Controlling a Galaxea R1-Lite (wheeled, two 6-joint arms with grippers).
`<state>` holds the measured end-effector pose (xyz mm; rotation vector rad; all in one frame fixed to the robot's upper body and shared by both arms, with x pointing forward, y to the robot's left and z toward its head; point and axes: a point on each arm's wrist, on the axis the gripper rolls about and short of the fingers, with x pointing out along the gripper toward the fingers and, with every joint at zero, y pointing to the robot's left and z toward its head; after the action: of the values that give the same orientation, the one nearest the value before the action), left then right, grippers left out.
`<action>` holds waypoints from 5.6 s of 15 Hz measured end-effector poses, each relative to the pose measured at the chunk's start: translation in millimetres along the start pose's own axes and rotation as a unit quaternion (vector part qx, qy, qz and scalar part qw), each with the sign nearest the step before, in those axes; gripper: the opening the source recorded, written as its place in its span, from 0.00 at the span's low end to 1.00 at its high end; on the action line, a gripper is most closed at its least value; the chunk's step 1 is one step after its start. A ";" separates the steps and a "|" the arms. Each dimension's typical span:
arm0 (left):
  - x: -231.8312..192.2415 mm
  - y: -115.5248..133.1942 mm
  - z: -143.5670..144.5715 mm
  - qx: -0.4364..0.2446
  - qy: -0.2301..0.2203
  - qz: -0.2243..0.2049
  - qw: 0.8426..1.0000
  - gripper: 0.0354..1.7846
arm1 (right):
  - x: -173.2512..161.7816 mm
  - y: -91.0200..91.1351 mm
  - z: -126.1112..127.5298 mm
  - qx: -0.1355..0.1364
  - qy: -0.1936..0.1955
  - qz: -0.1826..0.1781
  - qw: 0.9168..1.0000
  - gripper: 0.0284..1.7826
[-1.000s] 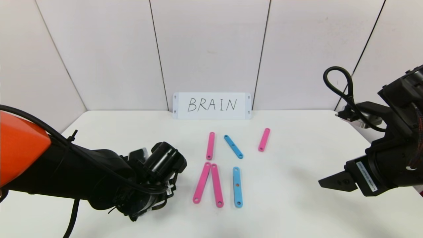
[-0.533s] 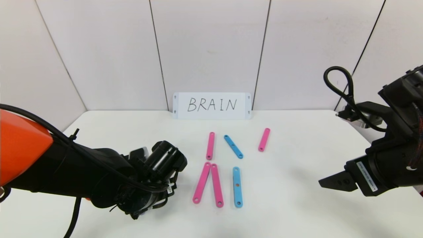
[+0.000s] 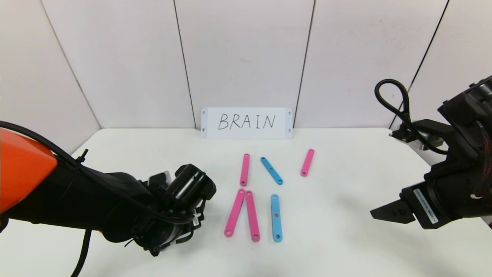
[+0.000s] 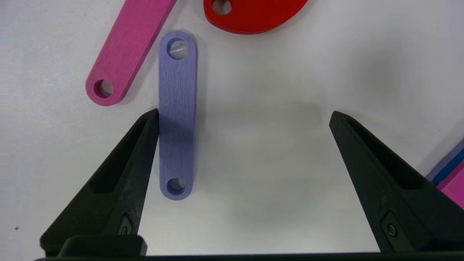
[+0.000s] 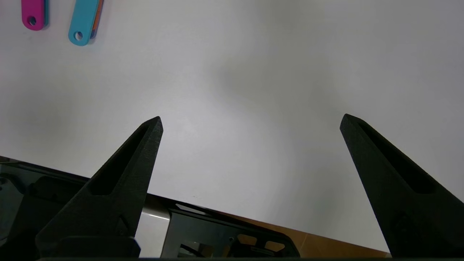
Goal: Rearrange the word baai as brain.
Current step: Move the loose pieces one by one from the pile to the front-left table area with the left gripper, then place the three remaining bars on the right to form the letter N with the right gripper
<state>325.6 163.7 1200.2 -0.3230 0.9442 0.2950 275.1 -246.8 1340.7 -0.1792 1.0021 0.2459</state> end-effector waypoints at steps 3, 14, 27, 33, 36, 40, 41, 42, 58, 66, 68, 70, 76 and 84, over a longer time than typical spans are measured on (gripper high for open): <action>-5.0 1.1 1.2 -0.001 -0.007 -0.003 1.000 0.92 | 0.3 -0.1 0.1 0.000 0.001 -0.001 1.000 0.96; -8.7 -1.2 3.2 -0.004 -0.013 -0.013 1.000 0.94 | -1.2 -0.2 -0.4 0.000 -0.002 -0.001 1.000 0.96; -48.7 7.3 36.9 0.025 -0.071 -0.063 0.995 0.94 | -1.8 -0.1 0.1 0.002 -0.004 0.002 1.000 0.96; -116.9 5.5 83.3 0.128 -0.182 -0.140 0.965 0.94 | 2.4 0.8 8.3 0.015 -0.053 0.013 0.998 0.96; -133.8 14.1 93.0 0.143 -0.187 -0.178 0.955 0.94 | 8.3 3.2 12.7 0.018 -0.070 0.018 0.997 0.96; -141.4 26.2 97.6 0.157 -0.197 -0.186 0.950 0.94 | 22.4 11.8 51.1 0.027 -0.162 0.029 0.986 0.96; -144.6 28.7 97.8 0.156 -0.198 -0.194 0.948 0.94 | 23.2 14.1 63.0 0.030 -0.187 0.032 0.981 0.96; -147.9 31.6 98.7 0.156 -0.199 -0.201 0.946 0.94 | 23.5 16.1 73.4 0.032 -0.202 0.035 0.978 0.96; -160.3 51.8 109.7 0.151 -0.209 -0.229 0.939 0.94 | 118.5 98.5 168.3 0.056 -0.167 0.110 0.978 0.96; -163.7 69.5 119.2 0.160 -0.225 -0.215 0.937 0.94 | 178.5 153.4 155.1 0.024 -0.099 0.121 0.987 0.96; -164.3 71.4 120.0 0.157 -0.227 -0.214 0.937 0.94 | 190.6 158.5 151.5 0.020 -0.090 0.118 0.989 0.96; -164.6 71.9 120.1 0.157 -0.227 -0.213 0.937 0.94 | 199.0 159.9 149.4 0.018 -0.084 0.116 0.990 0.96; -164.6 71.9 120.1 0.157 -0.227 -0.213 0.937 0.94 | 210.4 153.8 150.8 0.024 -0.083 0.109 0.990 0.96; -164.6 71.8 119.9 0.158 -0.226 -0.216 0.937 0.94 | 227.0 155.3 148.0 0.020 -0.077 0.104 0.991 0.96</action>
<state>295.6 259.2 1391.5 -0.1477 0.4356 -0.1850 467.3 -32.0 1220.6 -0.0176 0.8719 0.4234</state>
